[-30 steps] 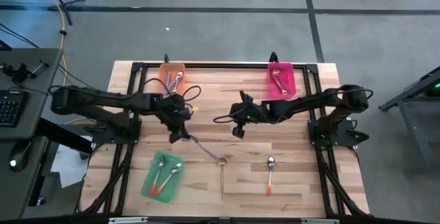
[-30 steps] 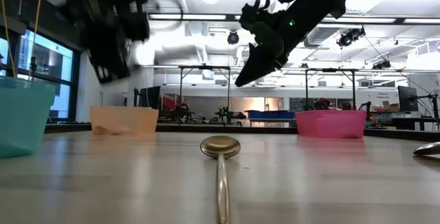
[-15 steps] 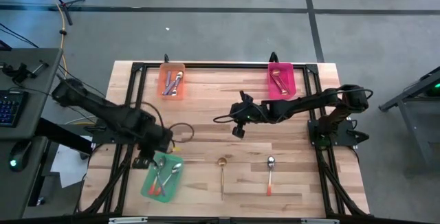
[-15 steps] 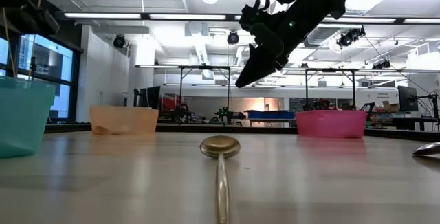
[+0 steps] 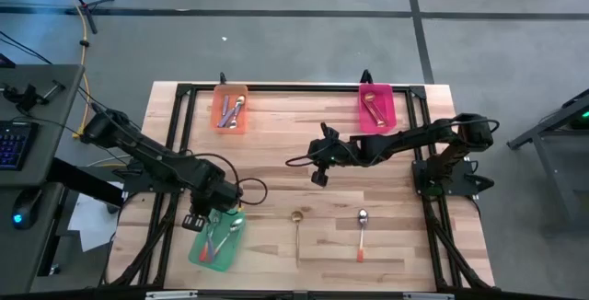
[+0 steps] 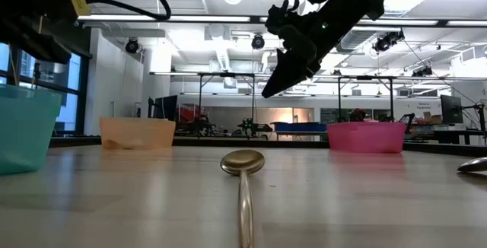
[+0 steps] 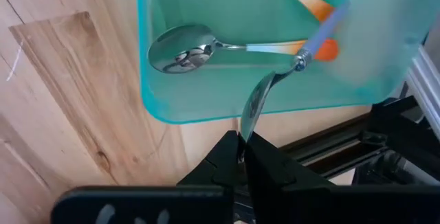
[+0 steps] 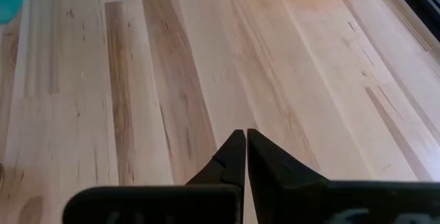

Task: Sort silverware by color (type)
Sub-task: Put the purple spoon into the orange bin, then put the orange spoon into the green bin

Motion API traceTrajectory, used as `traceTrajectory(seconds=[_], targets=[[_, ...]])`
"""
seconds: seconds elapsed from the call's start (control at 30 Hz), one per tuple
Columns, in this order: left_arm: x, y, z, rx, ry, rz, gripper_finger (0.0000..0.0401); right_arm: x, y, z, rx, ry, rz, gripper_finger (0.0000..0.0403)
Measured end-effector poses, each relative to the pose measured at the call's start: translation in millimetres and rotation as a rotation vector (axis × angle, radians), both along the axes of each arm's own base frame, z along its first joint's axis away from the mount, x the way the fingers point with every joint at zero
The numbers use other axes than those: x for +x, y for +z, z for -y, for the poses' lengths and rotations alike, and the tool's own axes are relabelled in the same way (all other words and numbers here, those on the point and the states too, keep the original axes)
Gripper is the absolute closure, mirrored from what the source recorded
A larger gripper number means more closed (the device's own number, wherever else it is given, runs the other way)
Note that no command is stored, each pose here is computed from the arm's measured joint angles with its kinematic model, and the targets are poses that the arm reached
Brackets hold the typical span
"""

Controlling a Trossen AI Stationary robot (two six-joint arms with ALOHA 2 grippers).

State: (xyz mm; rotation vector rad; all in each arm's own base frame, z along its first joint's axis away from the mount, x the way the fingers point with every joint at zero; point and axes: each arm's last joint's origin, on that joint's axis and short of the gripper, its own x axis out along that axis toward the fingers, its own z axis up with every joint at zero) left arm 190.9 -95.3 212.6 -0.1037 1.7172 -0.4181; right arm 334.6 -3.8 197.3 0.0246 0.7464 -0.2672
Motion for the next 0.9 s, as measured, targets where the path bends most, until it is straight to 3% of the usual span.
traceTrajectory(seconds=[0.23,0.4,0.63,0.9], targets=[[0,3,-1,0.033,0.037,0.018,0.0342,-2,0,-1,0.022,-0.019,-0.015,0.0402],[3,13,-1,0.035,0.081,0.126,0.0309,-15,9,-16,0.021,-0.047,-0.046,0.0403],[23,25,5,-0.125,0.074,0.576,0.0303,-52,9,-69,0.108,-0.19,-0.19,0.0403],[36,-1,0,-0.293,0.119,1.011,0.0326,-104,-1,-134,0.355,-0.507,-0.298,0.037]])
